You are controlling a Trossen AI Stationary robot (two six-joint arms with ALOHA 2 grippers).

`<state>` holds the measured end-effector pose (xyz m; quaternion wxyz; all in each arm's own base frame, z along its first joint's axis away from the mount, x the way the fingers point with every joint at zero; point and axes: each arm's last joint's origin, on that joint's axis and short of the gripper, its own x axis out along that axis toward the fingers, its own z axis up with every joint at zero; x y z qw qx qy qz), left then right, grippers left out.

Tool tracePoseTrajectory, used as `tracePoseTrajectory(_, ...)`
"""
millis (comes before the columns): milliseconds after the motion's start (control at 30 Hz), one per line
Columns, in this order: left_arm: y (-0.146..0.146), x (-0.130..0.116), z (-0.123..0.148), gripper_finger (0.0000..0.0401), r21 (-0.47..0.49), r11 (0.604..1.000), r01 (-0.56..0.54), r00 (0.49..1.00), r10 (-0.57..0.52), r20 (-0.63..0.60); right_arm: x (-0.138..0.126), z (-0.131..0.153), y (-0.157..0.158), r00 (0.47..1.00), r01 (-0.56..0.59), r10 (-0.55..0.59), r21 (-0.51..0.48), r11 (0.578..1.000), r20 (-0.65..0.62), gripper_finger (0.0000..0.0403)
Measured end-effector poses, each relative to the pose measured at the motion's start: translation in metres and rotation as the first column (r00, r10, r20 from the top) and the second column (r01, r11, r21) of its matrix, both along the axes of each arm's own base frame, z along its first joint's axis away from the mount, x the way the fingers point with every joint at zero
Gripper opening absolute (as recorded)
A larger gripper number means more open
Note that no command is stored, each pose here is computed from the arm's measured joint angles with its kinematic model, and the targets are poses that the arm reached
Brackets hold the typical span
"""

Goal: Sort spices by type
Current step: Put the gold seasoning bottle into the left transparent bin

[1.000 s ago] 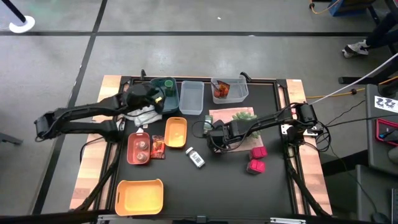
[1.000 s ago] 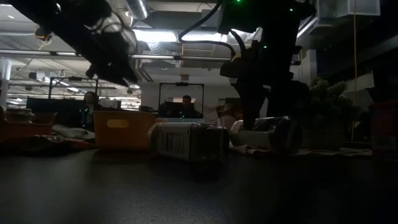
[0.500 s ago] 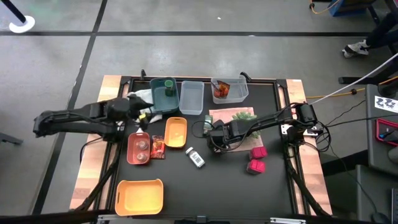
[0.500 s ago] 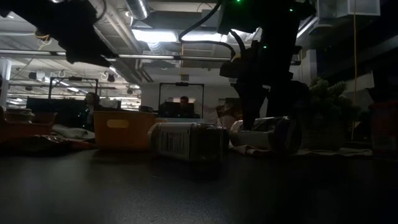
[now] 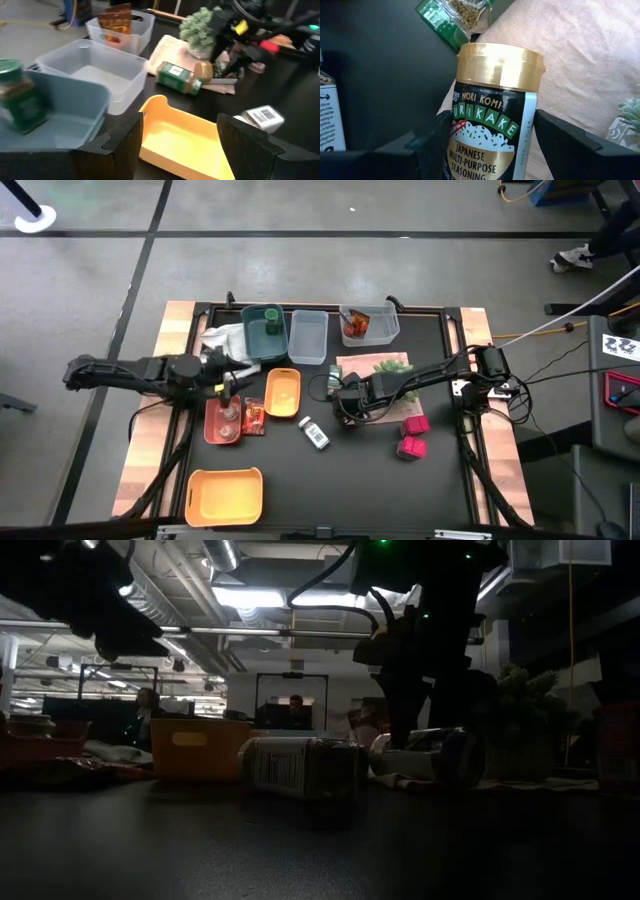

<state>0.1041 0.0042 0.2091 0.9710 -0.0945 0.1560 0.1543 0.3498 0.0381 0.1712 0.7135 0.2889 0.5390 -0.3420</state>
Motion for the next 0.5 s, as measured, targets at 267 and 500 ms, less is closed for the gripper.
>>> tracePoseTrajectory(267, -0.007, 0.003, -0.032, 0.0237, 0.009, 0.998, 0.066, 0.996, -0.066, 0.061, 0.000, 0.000, 0.000, 1.000, 0.001, -0.001, 0.000, 1.000, 0.002, 0.0276)
tracePoseTrajectory(500, -0.008, 0.002, -0.040, 0.0237, 0.017, 0.997, 0.078, 0.996, -0.079, 0.040, 0.000, 0.000, 0.000, 1.000, 0.001, -0.001, 0.001, 1.000, 0.003, 0.0276)
